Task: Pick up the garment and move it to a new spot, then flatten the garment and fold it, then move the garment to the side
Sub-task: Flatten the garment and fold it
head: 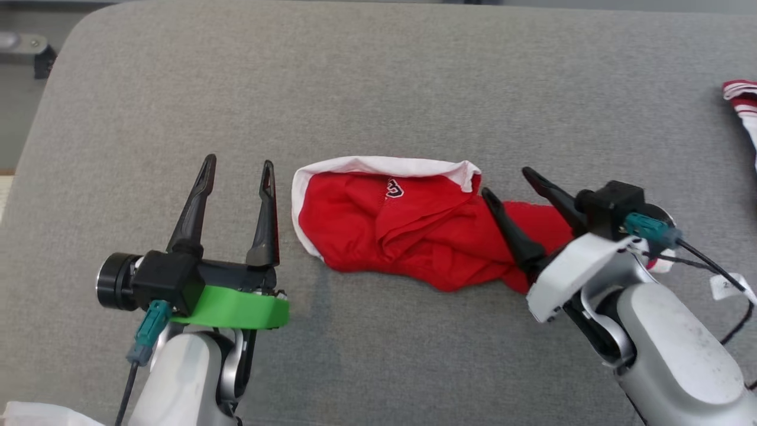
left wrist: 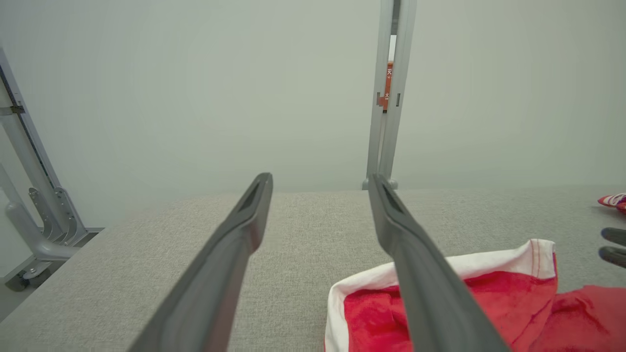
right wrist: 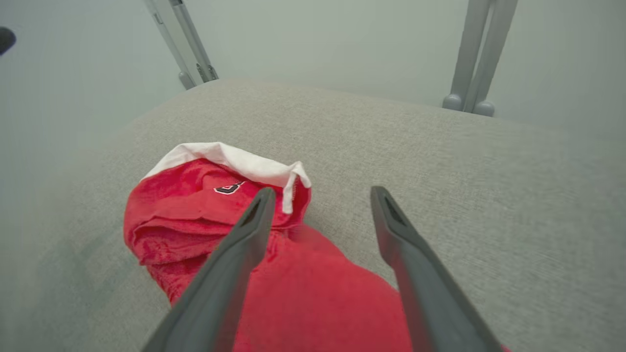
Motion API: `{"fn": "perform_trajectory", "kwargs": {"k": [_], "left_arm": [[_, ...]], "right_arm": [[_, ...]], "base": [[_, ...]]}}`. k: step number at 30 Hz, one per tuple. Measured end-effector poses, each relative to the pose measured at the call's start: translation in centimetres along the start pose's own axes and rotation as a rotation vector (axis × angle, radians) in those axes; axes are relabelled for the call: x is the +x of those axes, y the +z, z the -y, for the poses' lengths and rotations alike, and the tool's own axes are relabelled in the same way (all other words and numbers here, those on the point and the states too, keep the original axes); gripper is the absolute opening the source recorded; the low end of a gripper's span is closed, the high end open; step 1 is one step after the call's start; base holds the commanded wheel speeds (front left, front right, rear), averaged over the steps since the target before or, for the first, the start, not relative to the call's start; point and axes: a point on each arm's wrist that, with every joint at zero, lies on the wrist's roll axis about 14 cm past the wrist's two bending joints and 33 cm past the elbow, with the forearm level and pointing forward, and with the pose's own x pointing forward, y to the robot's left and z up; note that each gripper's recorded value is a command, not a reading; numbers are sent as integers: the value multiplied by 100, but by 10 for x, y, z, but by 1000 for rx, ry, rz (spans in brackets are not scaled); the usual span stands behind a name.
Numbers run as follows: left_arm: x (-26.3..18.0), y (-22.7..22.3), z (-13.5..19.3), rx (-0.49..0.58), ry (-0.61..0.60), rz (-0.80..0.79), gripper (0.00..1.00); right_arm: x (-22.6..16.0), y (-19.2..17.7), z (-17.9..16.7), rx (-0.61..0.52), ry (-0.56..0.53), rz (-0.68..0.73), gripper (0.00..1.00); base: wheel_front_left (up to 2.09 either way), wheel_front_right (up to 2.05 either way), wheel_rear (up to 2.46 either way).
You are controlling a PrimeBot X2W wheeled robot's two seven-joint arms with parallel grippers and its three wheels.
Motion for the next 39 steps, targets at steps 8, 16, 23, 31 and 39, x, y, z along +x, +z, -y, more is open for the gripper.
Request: {"fn": "perform_trajectory", "kwargs": {"k": [8, 16, 23, 31, 39], "left_arm": [[-5, -11, -25, 35, 72, -36, 100], [0, -18, -27, 50, 67, -44, 100], [9, -23, -9, 37, 13, -43, 100], [16, -28, 13, 9, -48, -44, 100], [10, -31, 18, 5, -57, -58, 100]], "right_arm": [[46, -36, -25, 76, 112, -93, 0], [15, -17, 3, 110, 35, 52, 0], [-68, -31, 61, 164, -240, 26, 0], [-133, -67, 93, 254, -458, -67, 75], [-139, -29, 99, 95, -477, 91, 100]], "base": [[0, 0, 0], [0, 0, 0], [0, 0, 0], [0, 0, 0], [0, 0, 0]]}}
